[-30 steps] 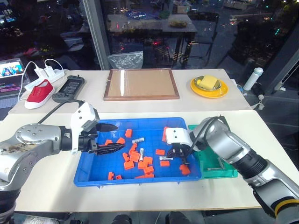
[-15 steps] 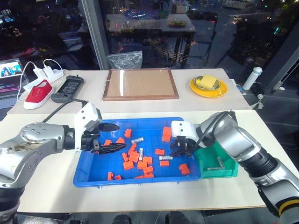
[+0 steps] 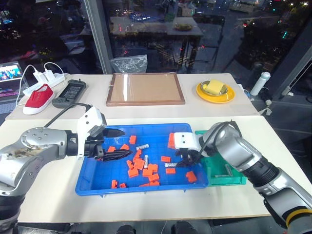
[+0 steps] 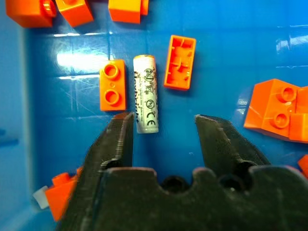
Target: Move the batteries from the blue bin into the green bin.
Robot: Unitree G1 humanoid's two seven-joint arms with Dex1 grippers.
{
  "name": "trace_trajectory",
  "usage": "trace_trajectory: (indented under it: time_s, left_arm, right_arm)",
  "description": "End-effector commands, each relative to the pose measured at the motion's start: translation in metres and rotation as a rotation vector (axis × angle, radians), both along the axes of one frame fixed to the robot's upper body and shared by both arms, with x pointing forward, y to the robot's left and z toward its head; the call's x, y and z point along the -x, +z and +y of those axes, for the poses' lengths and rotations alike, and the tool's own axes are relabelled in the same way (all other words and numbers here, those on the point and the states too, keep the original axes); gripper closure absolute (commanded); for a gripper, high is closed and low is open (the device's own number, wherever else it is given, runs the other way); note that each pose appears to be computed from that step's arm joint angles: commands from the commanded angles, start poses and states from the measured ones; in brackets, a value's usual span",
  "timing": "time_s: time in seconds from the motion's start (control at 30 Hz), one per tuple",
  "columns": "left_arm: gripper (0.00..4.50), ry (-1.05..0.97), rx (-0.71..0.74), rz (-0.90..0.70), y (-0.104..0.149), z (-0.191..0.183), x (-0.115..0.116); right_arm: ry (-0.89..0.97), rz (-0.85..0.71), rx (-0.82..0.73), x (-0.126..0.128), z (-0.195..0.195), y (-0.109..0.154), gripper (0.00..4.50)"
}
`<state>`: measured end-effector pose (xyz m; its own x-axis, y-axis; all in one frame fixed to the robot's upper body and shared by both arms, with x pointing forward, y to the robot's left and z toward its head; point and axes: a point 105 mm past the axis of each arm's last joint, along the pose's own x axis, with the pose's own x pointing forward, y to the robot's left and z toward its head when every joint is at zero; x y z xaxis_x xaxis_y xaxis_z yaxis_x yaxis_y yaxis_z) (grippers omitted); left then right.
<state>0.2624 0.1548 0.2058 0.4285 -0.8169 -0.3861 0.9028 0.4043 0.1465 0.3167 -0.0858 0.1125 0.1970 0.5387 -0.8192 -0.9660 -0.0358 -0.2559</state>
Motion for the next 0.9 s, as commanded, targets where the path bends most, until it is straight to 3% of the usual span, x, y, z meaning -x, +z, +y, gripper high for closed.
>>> trace_trajectory:
  time_s: [0.03,0.27,0.43,0.6,0.8,0.9]
  left_arm:
    - [0.55,-0.002,-0.007,-0.046,0.011,0.001,0.002]
    - [0.55,-0.004,-0.003,-0.047,0.011,0.000,0.001]
    - [0.55,-0.006,0.000,-0.047,0.010,-0.002,0.000]
    - [0.55,-0.001,0.005,-0.052,0.008,-0.003,-0.001]
    - [0.55,0.013,0.013,-0.061,0.007,-0.003,0.000]
    - [0.55,0.020,0.013,-0.060,0.005,-0.003,0.001]
  right_arm:
    - [0.018,0.053,0.031,0.010,0.002,-0.019,4.38]
    - [0.029,0.005,0.038,0.007,0.004,-0.009,4.46]
    - [0.014,-0.095,0.008,-0.007,0.005,0.022,4.46]
    - [0.067,-0.194,0.011,-0.011,0.013,0.054,3.03]
    - [0.151,-0.242,0.070,-0.005,0.018,0.072,0.93]
    - [0.194,-0.190,0.095,0.002,0.022,0.071,0.93]
